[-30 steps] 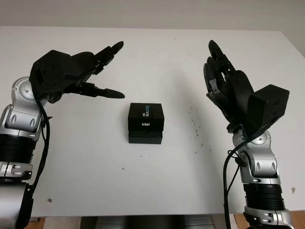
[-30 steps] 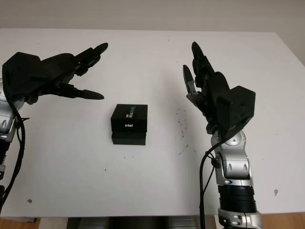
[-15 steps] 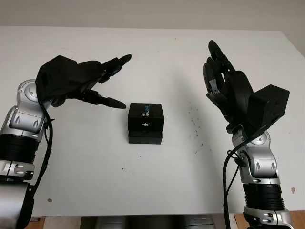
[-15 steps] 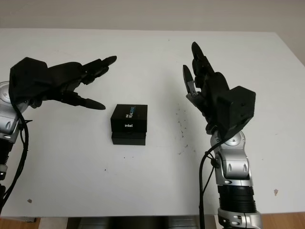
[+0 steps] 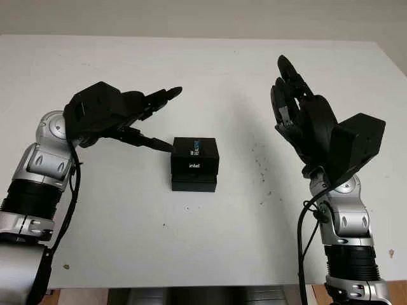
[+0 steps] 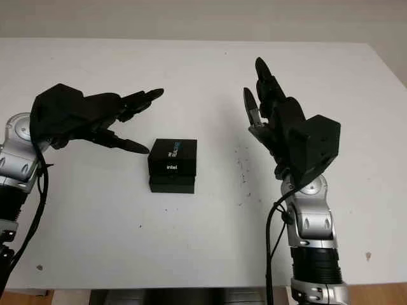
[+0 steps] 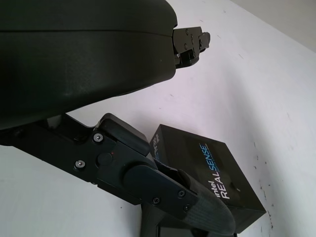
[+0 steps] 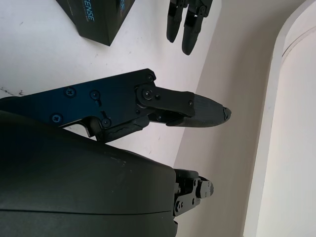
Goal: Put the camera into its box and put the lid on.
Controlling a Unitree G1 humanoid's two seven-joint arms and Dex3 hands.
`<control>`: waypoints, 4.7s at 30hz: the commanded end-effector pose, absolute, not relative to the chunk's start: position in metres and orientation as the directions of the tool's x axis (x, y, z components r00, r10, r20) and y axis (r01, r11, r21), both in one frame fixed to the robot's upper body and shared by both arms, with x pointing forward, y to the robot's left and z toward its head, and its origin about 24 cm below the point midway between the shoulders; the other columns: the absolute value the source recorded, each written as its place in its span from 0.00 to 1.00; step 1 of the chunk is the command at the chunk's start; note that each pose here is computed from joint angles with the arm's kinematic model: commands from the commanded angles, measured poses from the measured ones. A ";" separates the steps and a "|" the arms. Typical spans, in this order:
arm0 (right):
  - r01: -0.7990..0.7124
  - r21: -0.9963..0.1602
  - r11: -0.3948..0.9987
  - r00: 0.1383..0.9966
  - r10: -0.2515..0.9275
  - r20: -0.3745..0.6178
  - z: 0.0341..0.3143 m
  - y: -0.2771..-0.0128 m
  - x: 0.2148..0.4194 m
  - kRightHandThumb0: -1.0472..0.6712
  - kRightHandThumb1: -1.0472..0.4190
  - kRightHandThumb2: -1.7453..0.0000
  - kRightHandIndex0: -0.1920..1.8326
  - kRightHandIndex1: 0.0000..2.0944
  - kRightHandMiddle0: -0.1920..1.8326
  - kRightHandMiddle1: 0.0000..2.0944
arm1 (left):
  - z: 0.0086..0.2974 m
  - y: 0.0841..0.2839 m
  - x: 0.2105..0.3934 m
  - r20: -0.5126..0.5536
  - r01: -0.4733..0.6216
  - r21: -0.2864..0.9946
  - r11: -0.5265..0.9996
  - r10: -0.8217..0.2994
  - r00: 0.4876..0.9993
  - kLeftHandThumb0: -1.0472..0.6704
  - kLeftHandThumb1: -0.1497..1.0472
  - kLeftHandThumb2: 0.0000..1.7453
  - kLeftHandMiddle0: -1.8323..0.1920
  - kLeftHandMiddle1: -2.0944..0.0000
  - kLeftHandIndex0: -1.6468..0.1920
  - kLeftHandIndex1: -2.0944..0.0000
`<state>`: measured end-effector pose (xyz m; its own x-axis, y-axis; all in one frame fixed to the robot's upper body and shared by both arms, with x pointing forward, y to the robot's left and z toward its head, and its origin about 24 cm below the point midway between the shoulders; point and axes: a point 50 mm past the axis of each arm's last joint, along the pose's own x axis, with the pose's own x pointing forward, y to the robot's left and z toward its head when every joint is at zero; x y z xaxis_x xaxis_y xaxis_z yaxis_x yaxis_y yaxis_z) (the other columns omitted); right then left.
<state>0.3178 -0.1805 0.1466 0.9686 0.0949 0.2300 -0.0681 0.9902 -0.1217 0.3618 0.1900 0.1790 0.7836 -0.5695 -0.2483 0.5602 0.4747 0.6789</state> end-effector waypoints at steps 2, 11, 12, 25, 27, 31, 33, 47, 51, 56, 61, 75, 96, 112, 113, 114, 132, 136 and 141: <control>-0.064 -0.125 0.990 0.962 0.094 0.255 0.150 -0.180 0.316 0.25 0.00 0.70 0.10 0.03 0.14 0.00 | 0.183 0.187 0.364 -0.236 0.550 0.695 0.464 -0.575 0.783 0.12 0.85 0.03 1.00 0.99 1.00 1.00; -0.059 -0.119 0.991 0.963 0.088 0.253 0.151 -0.180 0.316 0.26 0.00 0.69 0.10 0.03 0.13 0.00 | 0.185 0.187 0.361 -0.250 0.564 0.691 0.452 -0.583 0.773 0.12 0.85 0.03 0.99 0.98 0.99 0.98; -0.060 -0.119 0.991 0.964 0.089 0.252 0.151 -0.180 0.316 0.26 0.00 0.69 0.09 0.03 0.13 0.00 | 0.186 0.187 0.361 -0.249 0.565 0.691 0.450 -0.586 0.771 0.12 0.85 0.03 0.99 0.98 0.99 0.98; -0.062 -0.119 0.991 0.964 0.091 0.249 0.152 -0.180 0.317 0.25 0.00 0.71 0.10 0.03 0.13 0.00 | 0.181 0.193 0.358 -0.247 0.590 0.651 0.478 -0.602 0.760 0.12 0.83 0.03 0.92 0.97 0.90 0.95; -0.056 -0.118 0.991 0.965 0.084 0.249 0.152 -0.180 0.317 0.26 0.00 0.70 0.10 0.03 0.14 0.00 | 0.181 0.193 0.358 -0.249 0.593 0.648 0.478 -0.603 0.758 0.12 0.83 0.03 0.91 0.97 0.89 0.95; -0.060 -0.116 0.991 0.966 0.087 0.245 0.152 -0.179 0.317 0.27 0.00 0.70 0.09 0.03 0.13 0.00 | 0.180 0.193 0.357 -0.248 0.593 0.652 0.472 -0.607 0.755 0.12 0.83 0.03 0.90 0.97 0.88 0.95; -0.063 -0.115 0.991 0.965 0.090 0.246 0.152 -0.179 0.317 0.26 0.00 0.70 0.09 0.03 0.13 0.00 | 0.180 0.194 0.357 -0.254 0.592 0.658 0.466 -0.602 0.757 0.12 0.83 0.03 0.90 0.97 0.88 0.96; -0.055 -0.125 0.991 0.964 0.085 0.251 0.152 -0.180 0.316 0.27 0.00 0.70 0.09 0.03 0.13 0.00 | 0.170 0.190 0.357 -0.248 0.593 0.663 0.456 -0.614 0.750 0.14 0.81 0.03 0.88 0.97 0.87 0.96; -0.056 -0.123 0.991 0.964 0.086 0.252 0.152 -0.179 0.316 0.26 0.00 0.70 0.10 0.03 0.13 0.00 | 0.167 0.188 0.356 -0.252 0.604 0.644 0.470 -0.615 0.747 0.15 0.81 0.03 0.88 0.97 0.87 0.96; -0.065 -0.121 0.991 0.964 0.093 0.249 0.151 -0.179 0.316 0.26 0.00 0.70 0.09 0.02 0.13 0.00 | 0.163 0.185 0.354 -0.264 0.612 0.650 0.450 -0.622 0.737 0.17 0.81 0.03 0.88 0.97 0.88 0.97; -0.066 -0.118 0.991 0.963 0.094 0.252 0.151 -0.180 0.316 0.26 0.00 0.70 0.09 0.02 0.13 0.00 | 0.157 0.181 0.353 -0.271 0.604 0.658 0.449 -0.608 0.747 0.19 0.81 0.03 0.88 0.98 0.88 0.97; -0.048 -0.122 0.991 0.964 0.079 0.255 0.151 -0.180 0.315 0.26 0.00 0.70 0.10 0.03 0.14 0.00 | 0.147 0.178 0.356 -0.270 0.603 0.628 0.492 -0.589 0.762 0.13 0.83 0.03 0.88 0.97 0.87 0.96; -0.053 -0.127 0.991 0.963 0.084 0.256 0.151 -0.181 0.315 0.26 0.00 0.70 0.09 0.03 0.13 0.00 | 0.145 0.177 0.356 -0.223 0.609 0.598 0.521 -0.622 0.751 0.16 0.81 0.03 0.77 0.93 0.79 0.91; -0.046 -0.132 0.990 0.963 0.079 0.258 0.152 -0.181 0.316 0.26 0.00 0.69 0.10 0.03 0.13 0.00 | 0.147 0.175 0.356 -0.182 0.600 0.601 0.528 -0.641 0.746 0.24 0.76 0.03 0.83 0.52 0.88 0.54; -0.047 -0.131 0.990 0.963 0.080 0.258 0.152 -0.181 0.317 0.27 0.00 0.69 0.09 0.03 0.13 0.00 | 0.147 0.174 0.356 -0.176 0.599 0.595 0.536 -0.641 0.747 0.27 0.75 0.03 0.84 0.48 0.88 0.51; -0.049 -0.129 0.990 0.963 0.081 0.258 0.152 -0.181 0.317 0.27 0.00 0.69 0.09 0.03 0.13 0.00 | 0.147 0.174 0.356 -0.172 0.599 0.590 0.541 -0.640 0.748 0.27 0.75 0.03 0.84 0.45 0.88 0.50; -0.053 -0.127 0.991 0.964 0.084 0.253 0.151 -0.182 0.317 0.27 0.00 0.69 0.10 0.03 0.13 0.00 | 0.143 0.173 0.354 -0.054 0.496 0.617 0.610 -0.597 0.801 0.34 0.82 0.04 0.74 0.34 0.76 0.35; -0.049 -0.120 0.992 0.965 0.078 0.251 0.150 -0.182 0.316 0.26 0.00 0.70 0.10 0.03 0.13 0.00 | 0.142 0.173 0.352 -0.022 0.460 0.636 0.620 -0.581 0.813 0.37 0.86 0.04 0.74 0.33 0.76 0.35; -0.050 -0.130 0.990 0.965 0.081 0.251 0.150 -0.182 0.316 0.26 0.00 0.70 0.10 0.03 0.13 0.00 | 0.141 0.173 0.349 0.062 0.362 0.656 0.663 -0.525 0.849 0.44 0.96 0.04 0.69 0.19 0.72 0.32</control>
